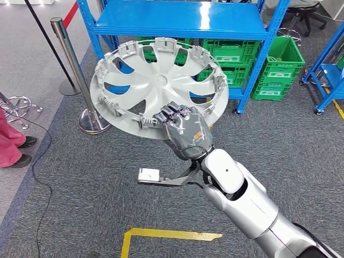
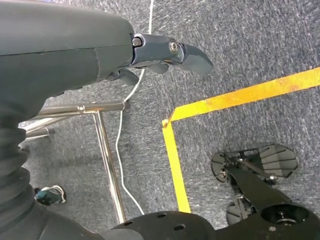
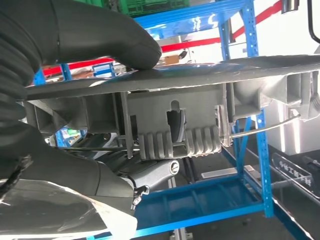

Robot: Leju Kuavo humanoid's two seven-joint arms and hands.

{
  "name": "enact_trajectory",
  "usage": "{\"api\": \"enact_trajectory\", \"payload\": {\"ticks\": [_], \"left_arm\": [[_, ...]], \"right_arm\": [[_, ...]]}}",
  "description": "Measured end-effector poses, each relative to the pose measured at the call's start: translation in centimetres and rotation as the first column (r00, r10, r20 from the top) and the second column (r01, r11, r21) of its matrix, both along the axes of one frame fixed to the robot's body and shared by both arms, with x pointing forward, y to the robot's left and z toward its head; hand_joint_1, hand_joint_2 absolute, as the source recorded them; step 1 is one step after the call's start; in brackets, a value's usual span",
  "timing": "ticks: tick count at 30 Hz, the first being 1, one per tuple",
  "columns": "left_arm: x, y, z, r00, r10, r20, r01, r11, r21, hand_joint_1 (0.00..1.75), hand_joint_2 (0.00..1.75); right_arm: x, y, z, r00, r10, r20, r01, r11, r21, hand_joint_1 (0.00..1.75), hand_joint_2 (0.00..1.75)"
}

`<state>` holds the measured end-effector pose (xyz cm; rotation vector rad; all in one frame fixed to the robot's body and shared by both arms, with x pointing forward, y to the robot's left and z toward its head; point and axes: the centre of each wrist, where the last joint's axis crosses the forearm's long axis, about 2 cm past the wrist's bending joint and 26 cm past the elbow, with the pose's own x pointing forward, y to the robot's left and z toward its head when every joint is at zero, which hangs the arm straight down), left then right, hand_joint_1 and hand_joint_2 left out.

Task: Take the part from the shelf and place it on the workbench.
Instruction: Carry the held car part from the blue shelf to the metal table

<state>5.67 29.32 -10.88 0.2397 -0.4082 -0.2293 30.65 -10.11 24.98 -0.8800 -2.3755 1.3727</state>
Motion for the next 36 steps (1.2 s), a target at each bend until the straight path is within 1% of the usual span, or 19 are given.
{"api": "enact_trajectory", "payload": {"ticks": [11, 21, 26, 33, 36], "left_arm": [[0.0, 0.0, 0.0, 1.0, 0.009, 0.0, -0.009, 1.0, -0.004, 0.0, 1.75], [0.0, -0.1, 0.0, 1.0, 0.011, 0.0, -0.011, 1.0, -0.005, 0.0, 1.75], [-0.1, -0.3, 0.0, 1.0, 0.01, -0.002, -0.01, 1.0, -0.008, 0.0, 1.75], [-0.1, -0.4, 0.0, 1.0, 0.01, -0.002, -0.01, 1.0, -0.01, 0.0, 1.75], [-0.2, 0.0, 0.0, 1.0, 0.011, -0.002, -0.011, 1.0, -0.002, 0.0, 1.75]], "right_arm": [[0.6, -0.4, -0.3, 0.999, -0.016, -0.032, 0.017, 1.0, 0.014, 1.75, 1.75], [1.2, -1.1, -0.5, 0.996, -0.036, -0.084, 0.04, 0.998, 0.048, 1.75, 1.75], [1.2, -1.3, -1.0, 0.993, -0.041, -0.111, 0.047, 0.998, 0.052, 1.75, 1.75], [1.2, -1.3, -1.1, 0.992, -0.041, -0.116, 0.048, 0.997, 0.053, 1.75, 1.75], [1.2, -1.3, -1.1, 0.993, -0.041, -0.113, 0.047, 0.997, 0.054, 1.75, 1.75]]}}
